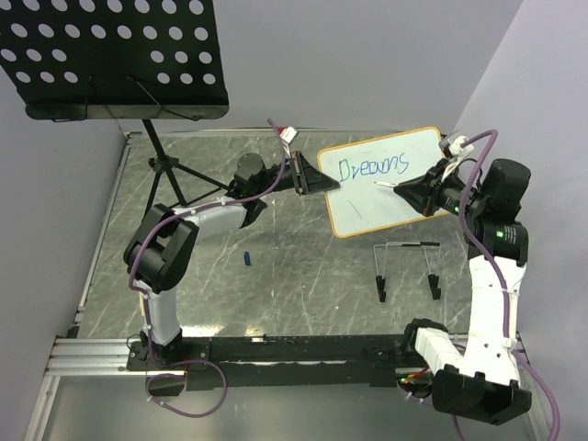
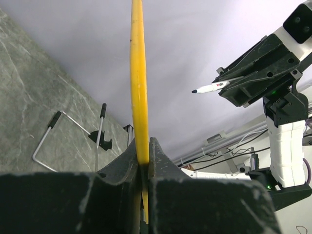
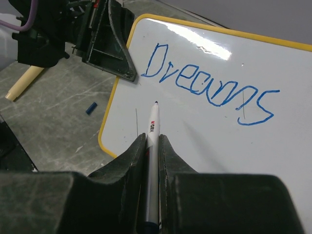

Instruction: Write a sentence on the whiteboard

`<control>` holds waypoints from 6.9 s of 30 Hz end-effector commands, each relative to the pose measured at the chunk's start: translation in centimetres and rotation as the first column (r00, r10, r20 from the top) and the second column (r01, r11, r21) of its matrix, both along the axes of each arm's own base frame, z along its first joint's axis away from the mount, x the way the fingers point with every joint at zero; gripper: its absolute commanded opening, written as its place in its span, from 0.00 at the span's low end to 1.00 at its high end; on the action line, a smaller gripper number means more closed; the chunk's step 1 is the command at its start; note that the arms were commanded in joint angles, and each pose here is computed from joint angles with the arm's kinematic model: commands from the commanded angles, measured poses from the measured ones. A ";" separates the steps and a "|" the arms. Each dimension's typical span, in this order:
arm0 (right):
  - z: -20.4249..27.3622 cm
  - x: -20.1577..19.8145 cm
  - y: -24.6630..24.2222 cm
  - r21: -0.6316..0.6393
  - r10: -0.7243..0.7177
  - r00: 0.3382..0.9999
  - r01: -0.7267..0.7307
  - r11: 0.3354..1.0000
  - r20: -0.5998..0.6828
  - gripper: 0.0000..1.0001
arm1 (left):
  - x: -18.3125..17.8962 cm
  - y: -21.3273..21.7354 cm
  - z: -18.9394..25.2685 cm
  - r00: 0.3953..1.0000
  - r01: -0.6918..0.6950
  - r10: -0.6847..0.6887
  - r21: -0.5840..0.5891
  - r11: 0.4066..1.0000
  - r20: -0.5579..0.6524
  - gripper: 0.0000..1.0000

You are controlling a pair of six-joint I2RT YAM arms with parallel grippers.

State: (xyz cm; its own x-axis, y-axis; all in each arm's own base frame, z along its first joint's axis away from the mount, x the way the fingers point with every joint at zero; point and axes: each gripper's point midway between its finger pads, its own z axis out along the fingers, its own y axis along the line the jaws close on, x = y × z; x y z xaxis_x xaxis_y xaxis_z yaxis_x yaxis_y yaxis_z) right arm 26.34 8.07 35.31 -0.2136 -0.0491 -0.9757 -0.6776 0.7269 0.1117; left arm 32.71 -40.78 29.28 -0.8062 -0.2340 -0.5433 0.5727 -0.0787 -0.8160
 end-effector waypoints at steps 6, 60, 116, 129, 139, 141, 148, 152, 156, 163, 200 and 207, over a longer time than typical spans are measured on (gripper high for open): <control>-0.2 -0.7 0.8 -0.030 0.055 0.998 -0.054 0.998 0.034 0.00 | -2.0 1.4 6.8 0.982 0.001 0.025 -0.140 0.990 0.186 0.01; -0.2 -0.5 0.8 -0.113 0.036 0.998 -0.029 0.993 0.057 0.00 | -2.4 1.9 7.0 0.983 -0.014 0.041 -0.150 0.989 0.181 0.01; -0.9 0.0 7.1 -0.188 0.229 0.972 -0.217 0.958 0.043 0.00 | -2.0 3.3 7.4 0.987 -0.067 0.095 -0.198 0.978 0.133 0.01; -0.5 1.6 7.1 -0.253 0.155 0.985 -0.131 0.958 0.075 0.00 | -1.4 2.0 7.3 0.987 -0.119 0.138 -0.202 0.972 0.085 0.01; -2.2 1.9 7.1 -0.281 0.148 0.988 -0.131 0.951 0.039 0.00 | -1.5 2.2 7.6 0.986 -0.119 0.140 -0.209 0.971 0.089 0.01; -2.2 1.9 7.1 -0.284 0.148 0.988 -0.131 0.950 0.038 0.00 | -1.5 2.3 7.8 0.986 -0.122 0.144 -0.211 0.970 0.090 0.01; -3.1 0.7 6.9 -0.300 0.165 0.986 -0.153 0.942 0.013 0.00 | -0.6 2.8 8.0 0.980 -0.158 0.180 -0.214 0.964 0.089 0.01; -4.2 0.0 6.7 -0.307 0.170 0.985 -0.167 0.937 -0.019 0.00 | -0.1 3.3 8.1 0.976 -0.179 0.201 -0.215 0.960 0.085 0.01; -4.8 -0.6 6.4 -0.314 0.165 0.986 -0.166 0.935 -0.030 0.00 | 0.4 3.7 8.1 0.973 -0.195 0.217 -0.216 0.957 0.083 0.01; -4.5 0.5 5.5 -0.333 0.095 0.995 -0.092 0.938 -0.007 0.00 | 0.4 3.9 7.8 0.974 -0.189 0.210 -0.207 0.960 0.084 0.01; -3.4 2.7 6.0 -0.305 0.077 0.997 -0.079 0.949 -0.018 0.00 | -0.6 3.6 6.9 0.986 -0.130 0.149 -0.208 0.969 0.078 0.01; -3.0 1.7 5.9 -0.295 0.086 0.996 -0.086 0.952 -0.013 0.00 | -0.3 3.5 6.7 0.985 -0.141 0.158 -0.198 0.970 0.073 0.01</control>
